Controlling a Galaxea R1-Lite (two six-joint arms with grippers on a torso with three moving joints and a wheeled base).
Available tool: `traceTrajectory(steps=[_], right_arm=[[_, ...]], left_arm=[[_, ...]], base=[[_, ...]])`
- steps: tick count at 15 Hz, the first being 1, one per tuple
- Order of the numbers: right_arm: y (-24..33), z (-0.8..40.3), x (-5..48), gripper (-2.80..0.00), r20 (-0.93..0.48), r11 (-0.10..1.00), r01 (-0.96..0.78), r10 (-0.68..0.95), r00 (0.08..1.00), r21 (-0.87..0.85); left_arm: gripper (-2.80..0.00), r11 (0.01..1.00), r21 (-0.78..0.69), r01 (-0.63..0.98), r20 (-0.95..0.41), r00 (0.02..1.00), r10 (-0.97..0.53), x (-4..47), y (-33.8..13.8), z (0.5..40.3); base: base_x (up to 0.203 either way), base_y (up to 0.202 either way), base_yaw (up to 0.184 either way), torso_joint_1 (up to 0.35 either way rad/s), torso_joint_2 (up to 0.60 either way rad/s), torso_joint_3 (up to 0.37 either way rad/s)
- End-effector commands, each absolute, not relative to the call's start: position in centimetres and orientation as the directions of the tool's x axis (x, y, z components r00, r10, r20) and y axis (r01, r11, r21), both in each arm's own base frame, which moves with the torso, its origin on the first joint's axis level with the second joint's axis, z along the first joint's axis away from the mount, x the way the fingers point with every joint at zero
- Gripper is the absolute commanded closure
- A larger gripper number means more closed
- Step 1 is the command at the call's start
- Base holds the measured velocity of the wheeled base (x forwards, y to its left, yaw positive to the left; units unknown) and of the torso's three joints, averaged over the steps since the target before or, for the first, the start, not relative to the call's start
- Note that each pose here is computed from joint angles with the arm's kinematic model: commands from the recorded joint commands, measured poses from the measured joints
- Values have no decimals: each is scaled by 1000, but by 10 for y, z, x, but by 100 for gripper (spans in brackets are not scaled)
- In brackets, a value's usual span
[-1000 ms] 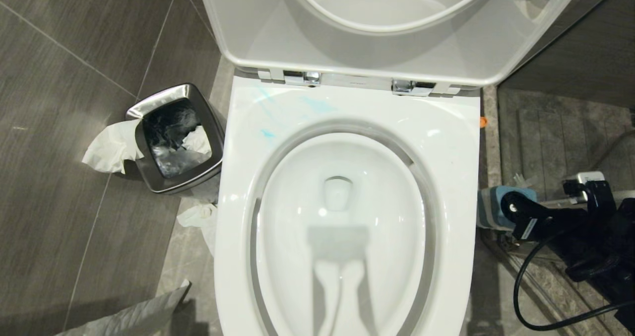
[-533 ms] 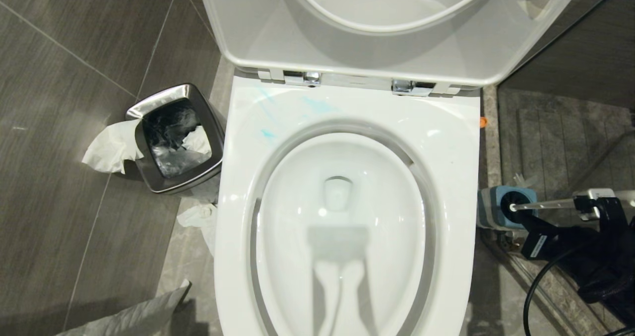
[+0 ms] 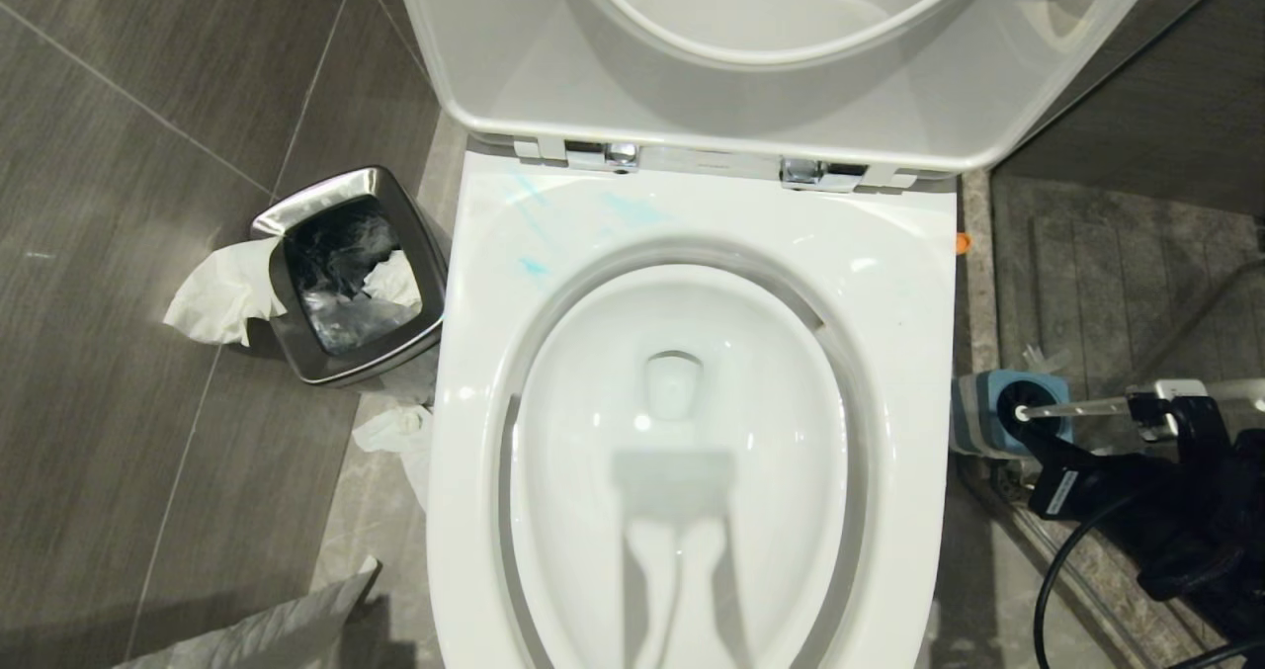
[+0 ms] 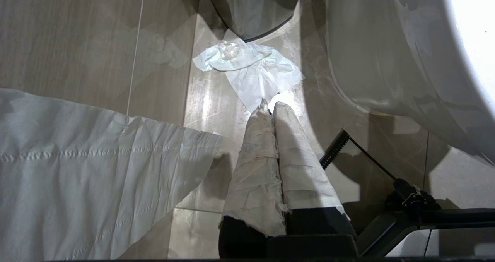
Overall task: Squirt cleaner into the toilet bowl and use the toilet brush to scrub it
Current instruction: Pour in the cleaning agent
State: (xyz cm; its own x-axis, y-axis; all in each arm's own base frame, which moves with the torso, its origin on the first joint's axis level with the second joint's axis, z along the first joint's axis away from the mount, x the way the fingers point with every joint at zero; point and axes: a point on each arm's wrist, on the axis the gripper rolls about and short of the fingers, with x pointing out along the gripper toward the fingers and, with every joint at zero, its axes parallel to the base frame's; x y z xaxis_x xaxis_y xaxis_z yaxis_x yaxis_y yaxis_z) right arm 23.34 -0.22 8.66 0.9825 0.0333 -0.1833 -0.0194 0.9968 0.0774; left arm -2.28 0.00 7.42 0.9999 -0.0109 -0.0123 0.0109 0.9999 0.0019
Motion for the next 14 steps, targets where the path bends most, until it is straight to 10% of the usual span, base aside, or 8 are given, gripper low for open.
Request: traceTrajectory(steps=[1, 12, 13, 14], right_arm=[[-2, 77, 243, 0, -211, 997, -19, 35, 977, 80], [-4, 65, 270, 0, -213, 993, -18, 42, 976, 116], [-4, 63, 273, -280, -216, 993, -17, 42, 976, 116], [-4, 61, 275, -280, -220, 993, -16, 42, 975, 116]], left_arm=[[0, 1000, 1, 11, -14, 1000, -11, -23, 0, 74], [0, 1000, 1, 11, -14, 1000, -11, -23, 0, 74], [0, 1000, 1, 11, -14, 1000, -11, -23, 0, 74], [0, 1000, 1, 11, -15, 1000, -11, -23, 0, 74]], base=[[0, 0, 0, 0, 0, 0], [0, 0, 0, 0, 0, 0], [0, 0, 0, 0, 0, 0], [0, 0, 0, 0, 0, 0]])
